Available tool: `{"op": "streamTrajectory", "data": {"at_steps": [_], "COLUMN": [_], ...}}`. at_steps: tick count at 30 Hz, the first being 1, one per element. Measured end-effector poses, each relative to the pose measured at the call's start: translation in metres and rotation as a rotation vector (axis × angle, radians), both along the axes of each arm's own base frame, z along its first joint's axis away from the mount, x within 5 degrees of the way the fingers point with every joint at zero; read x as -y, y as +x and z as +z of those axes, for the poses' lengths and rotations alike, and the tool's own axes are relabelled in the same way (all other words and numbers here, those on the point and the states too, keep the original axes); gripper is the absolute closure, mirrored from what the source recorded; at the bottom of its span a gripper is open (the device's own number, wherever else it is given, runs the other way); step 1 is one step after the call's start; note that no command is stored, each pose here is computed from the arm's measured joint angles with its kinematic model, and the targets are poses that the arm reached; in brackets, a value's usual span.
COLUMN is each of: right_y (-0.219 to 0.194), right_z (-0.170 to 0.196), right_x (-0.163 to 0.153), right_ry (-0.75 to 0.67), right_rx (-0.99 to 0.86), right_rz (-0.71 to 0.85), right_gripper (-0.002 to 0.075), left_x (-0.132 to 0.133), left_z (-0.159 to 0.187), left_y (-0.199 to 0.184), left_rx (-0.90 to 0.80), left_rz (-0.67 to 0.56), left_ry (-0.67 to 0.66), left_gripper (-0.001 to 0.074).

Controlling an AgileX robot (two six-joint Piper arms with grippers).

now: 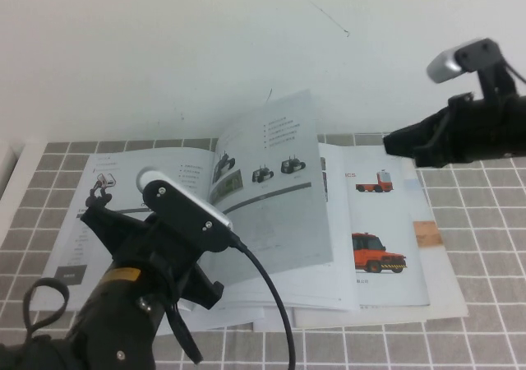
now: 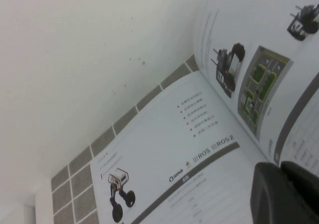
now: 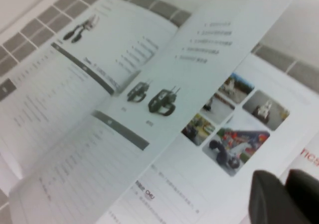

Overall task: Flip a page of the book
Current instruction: Open the closed book

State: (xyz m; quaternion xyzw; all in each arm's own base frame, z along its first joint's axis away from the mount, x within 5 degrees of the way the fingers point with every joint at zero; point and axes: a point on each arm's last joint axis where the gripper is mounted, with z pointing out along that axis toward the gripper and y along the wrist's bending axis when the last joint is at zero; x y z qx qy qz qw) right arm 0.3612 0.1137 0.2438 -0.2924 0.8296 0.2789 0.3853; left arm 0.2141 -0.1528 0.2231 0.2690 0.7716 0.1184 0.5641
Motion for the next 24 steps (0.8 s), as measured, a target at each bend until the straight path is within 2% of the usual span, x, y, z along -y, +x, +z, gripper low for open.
{"op": "streamTrajectory", "data": {"at_steps": [1,4,6,8,10,12,19,24], "right_y": [-0.003,-0.016,-0.026,-0.036,-0.044,-0.049,-0.058,-0.057], "right_z": [0.01,0.036,0.048,0.054,0.055,0.054,0.042,0.028], "right_x": [0.004,0.005,-0.001,-0.012,-0.028,-0.042,-0.088,-0.1], "right_ry": [0.006,0.022,0.039,0.056,0.063,0.055,0.022,0.004], "right_rx": [0.025,0.092,0.112,0.116,0.112,0.118,0.155,0.14], "right_rz": [0.006,0.044,0.102,0.172,0.233,0.264,0.295,0.298], "right_gripper": [0.0654,0.0703,0.0715,0.072,0.0721,0.0723,0.0726,0.0726], "left_x": [0.0,-0.005,-0.01,-0.018,-0.027,-0.03,-0.002,0.012], "left_z": [0.002,0.001,-0.003,-0.01,-0.018,-0.027,-0.058,-0.072], "left_y": [-0.001,0.004,0.012,0.024,0.038,0.049,0.08,0.084], "left_rx": [0.004,-0.02,-0.045,-0.075,-0.096,-0.123,-0.325,-0.415], "left_rz": [-0.005,-0.025,-0.058,-0.051,-0.046,-0.09,-0.278,-0.377], "left_ry": [-0.004,-0.011,-0.026,-0.095,-0.159,-0.167,-0.228,-0.257], "left_gripper": [0.0738,0.0738,0.0738,0.0738,0.0738,0.0738,0.0738,0.0738]}}
